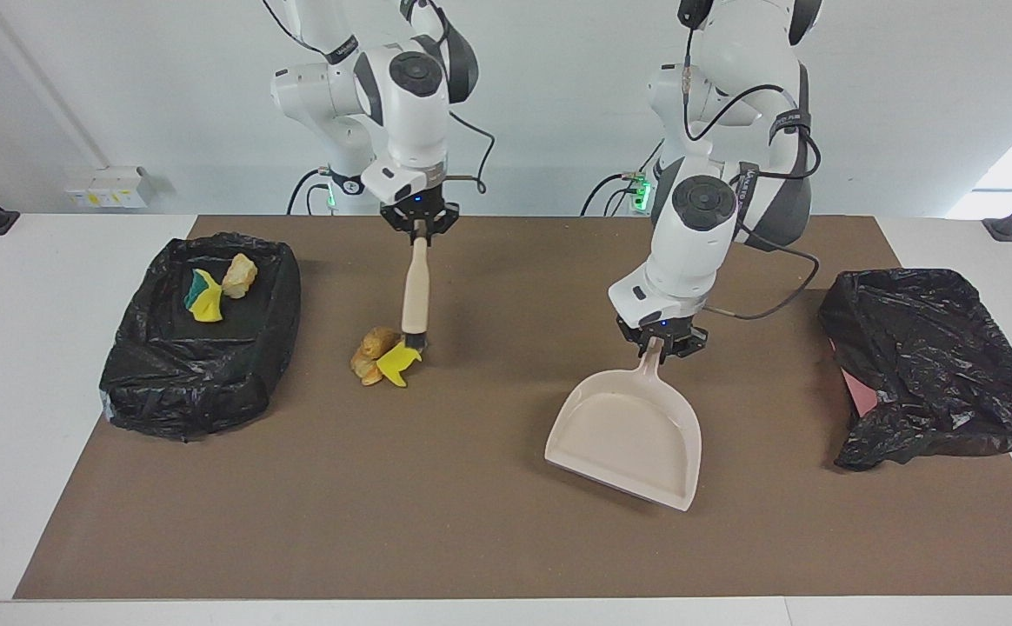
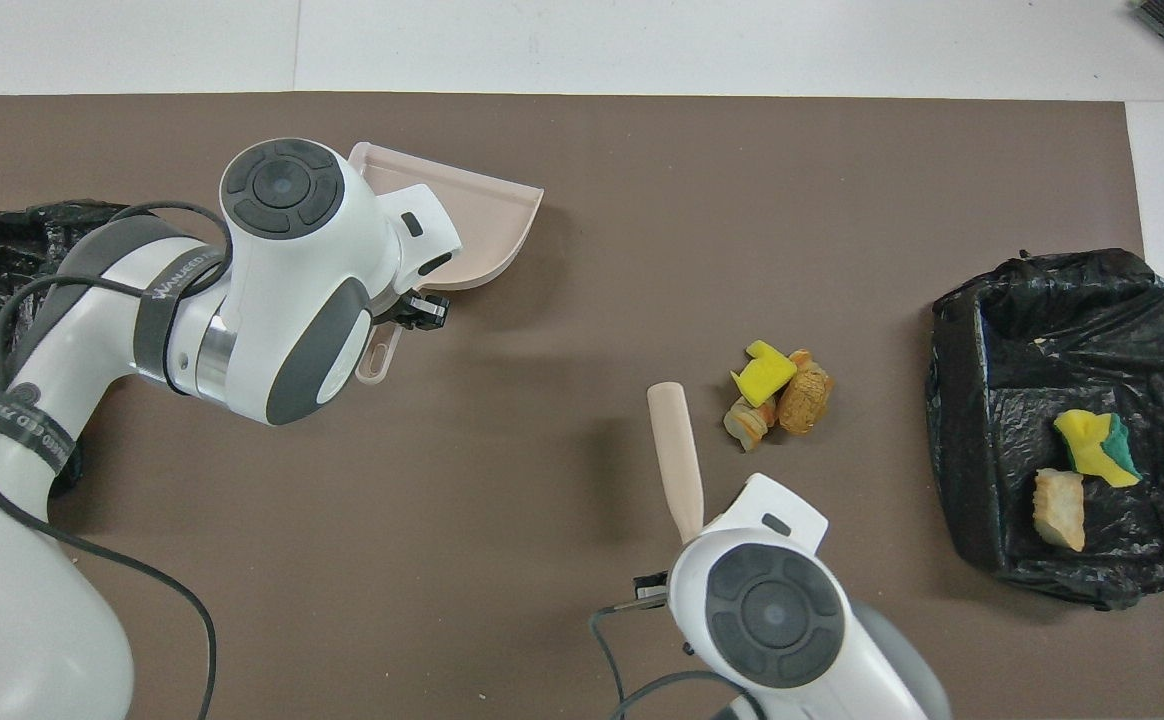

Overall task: Sweep and dump trash in bin
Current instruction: 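Place the dustpan with the left gripper while the right gripper lifts the brush, then sweep the debris pile into the dustpan with the right gripper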

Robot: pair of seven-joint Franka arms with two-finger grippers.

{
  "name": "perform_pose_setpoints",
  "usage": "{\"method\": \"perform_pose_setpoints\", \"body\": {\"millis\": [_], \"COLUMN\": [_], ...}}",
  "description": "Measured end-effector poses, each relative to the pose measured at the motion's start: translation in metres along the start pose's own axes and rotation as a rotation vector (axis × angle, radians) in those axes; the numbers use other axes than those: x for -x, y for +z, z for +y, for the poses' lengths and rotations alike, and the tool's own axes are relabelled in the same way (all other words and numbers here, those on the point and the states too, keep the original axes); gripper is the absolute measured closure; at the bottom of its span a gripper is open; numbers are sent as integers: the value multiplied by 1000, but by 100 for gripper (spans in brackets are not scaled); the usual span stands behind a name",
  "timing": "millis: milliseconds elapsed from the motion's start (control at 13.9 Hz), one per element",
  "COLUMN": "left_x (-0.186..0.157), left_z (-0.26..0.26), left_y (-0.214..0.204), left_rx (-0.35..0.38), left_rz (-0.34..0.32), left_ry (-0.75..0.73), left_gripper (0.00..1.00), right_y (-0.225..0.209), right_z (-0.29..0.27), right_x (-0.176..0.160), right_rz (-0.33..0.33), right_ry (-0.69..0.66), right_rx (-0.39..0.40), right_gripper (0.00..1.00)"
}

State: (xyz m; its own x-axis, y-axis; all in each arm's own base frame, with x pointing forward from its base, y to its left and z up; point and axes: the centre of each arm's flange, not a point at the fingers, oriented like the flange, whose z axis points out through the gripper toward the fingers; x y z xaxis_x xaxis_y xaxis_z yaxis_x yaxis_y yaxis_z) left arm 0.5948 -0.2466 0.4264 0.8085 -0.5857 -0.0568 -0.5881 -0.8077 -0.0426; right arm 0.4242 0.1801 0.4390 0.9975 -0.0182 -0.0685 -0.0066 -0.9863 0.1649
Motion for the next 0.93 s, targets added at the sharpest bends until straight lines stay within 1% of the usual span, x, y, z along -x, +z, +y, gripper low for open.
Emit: {"method": "perform_pose_setpoints", "body": {"millis": [144, 215, 359, 503, 718, 934], "left_x": [8, 12, 18, 21, 31, 43], "left_z": [-20, -28, -33, -26, 0, 52], "left_y": [3, 6, 12, 20, 35, 37], "left_rx": [4, 8, 14, -6, -71, -74], "left_rz": [-12, -17, -25, -4, 38, 25], "left_ry": [220, 303, 433, 556, 787, 908], "left_gripper": [69, 69, 69, 69, 69, 69], "right_y": [15, 21, 37, 59, 86, 96], "right_z": [43, 61, 99, 122, 110, 75], "right_x": [-18, -25, -39, -49, -51, -46], "right_rz": [-18, -22, -23, -35, -89, -110], "right_ry": [-19, -35, -56, -66, -89, -109], "right_rx": [33, 44, 56, 46, 39, 40], "right_gripper": [74, 74, 74, 74, 74, 74]}}
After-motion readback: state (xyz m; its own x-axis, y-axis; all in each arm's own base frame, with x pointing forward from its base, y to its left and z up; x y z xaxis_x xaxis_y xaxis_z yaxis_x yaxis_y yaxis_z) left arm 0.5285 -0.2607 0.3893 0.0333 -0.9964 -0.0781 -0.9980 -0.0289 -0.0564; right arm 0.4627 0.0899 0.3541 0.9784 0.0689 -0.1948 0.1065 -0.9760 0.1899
